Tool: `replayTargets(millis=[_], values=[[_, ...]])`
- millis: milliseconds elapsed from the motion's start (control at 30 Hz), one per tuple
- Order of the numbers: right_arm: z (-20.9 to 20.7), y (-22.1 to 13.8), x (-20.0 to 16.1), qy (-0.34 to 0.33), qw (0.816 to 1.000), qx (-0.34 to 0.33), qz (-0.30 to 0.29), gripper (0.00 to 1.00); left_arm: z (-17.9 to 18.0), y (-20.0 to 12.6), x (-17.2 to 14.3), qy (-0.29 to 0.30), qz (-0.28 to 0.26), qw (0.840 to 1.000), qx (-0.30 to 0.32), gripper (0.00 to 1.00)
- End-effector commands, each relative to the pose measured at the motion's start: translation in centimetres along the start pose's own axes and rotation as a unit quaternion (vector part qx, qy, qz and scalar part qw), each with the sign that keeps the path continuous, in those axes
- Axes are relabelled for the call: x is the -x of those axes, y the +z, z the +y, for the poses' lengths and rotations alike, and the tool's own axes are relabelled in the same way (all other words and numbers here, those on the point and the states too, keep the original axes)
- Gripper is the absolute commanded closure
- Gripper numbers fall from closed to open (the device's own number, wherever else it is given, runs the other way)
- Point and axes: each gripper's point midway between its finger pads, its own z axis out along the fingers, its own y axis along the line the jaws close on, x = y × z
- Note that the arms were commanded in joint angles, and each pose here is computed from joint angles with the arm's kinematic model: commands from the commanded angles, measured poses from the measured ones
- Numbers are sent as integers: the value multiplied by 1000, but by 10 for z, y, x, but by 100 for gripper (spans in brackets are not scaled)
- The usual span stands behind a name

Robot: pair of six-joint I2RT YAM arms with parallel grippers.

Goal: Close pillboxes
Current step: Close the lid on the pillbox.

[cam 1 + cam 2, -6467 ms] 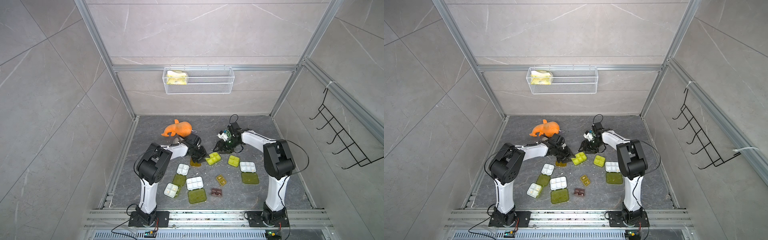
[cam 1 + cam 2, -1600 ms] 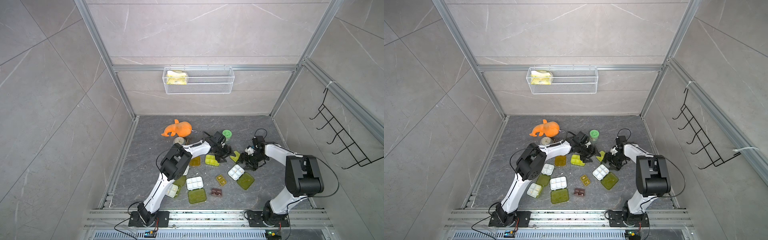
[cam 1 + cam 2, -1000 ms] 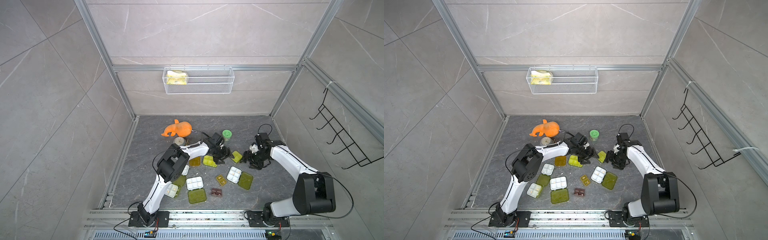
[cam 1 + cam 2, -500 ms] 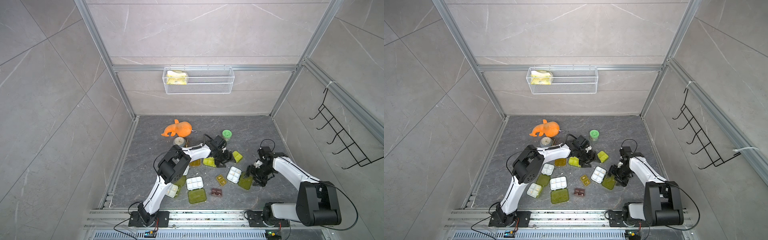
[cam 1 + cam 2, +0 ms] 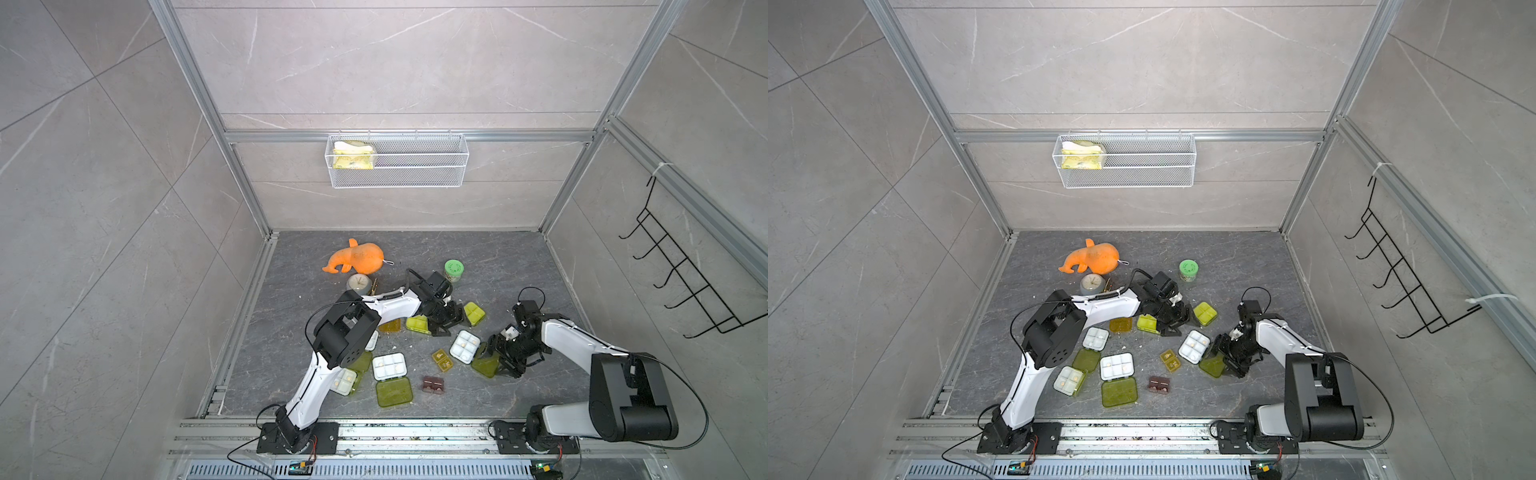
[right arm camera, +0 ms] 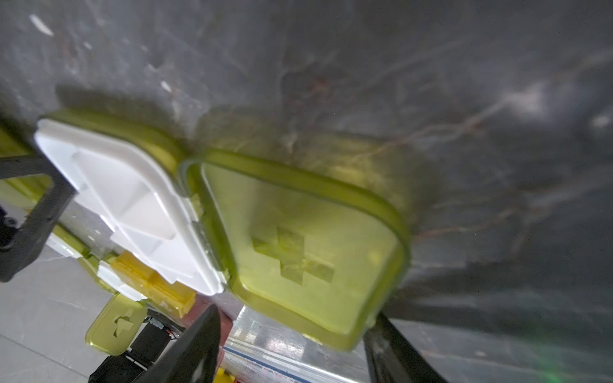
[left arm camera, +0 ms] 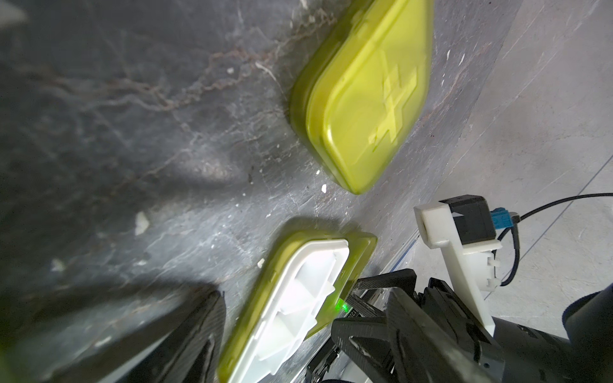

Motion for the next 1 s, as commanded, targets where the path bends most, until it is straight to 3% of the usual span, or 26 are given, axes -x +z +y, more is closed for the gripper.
replayTargets(millis=[0, 400, 967], values=[[3, 12, 7, -18, 999, 30, -14, 31, -23, -15, -4, 21, -5, 1000, -20, 22], [34, -4, 10, -61, 992, 100, -43, 31, -24, -13, -1, 21, -6, 1000, -21, 22], [41, -25, 5, -81, 990, 101, -61, 31, -25, -9, 1, 23, -1, 1000, -18, 22]])
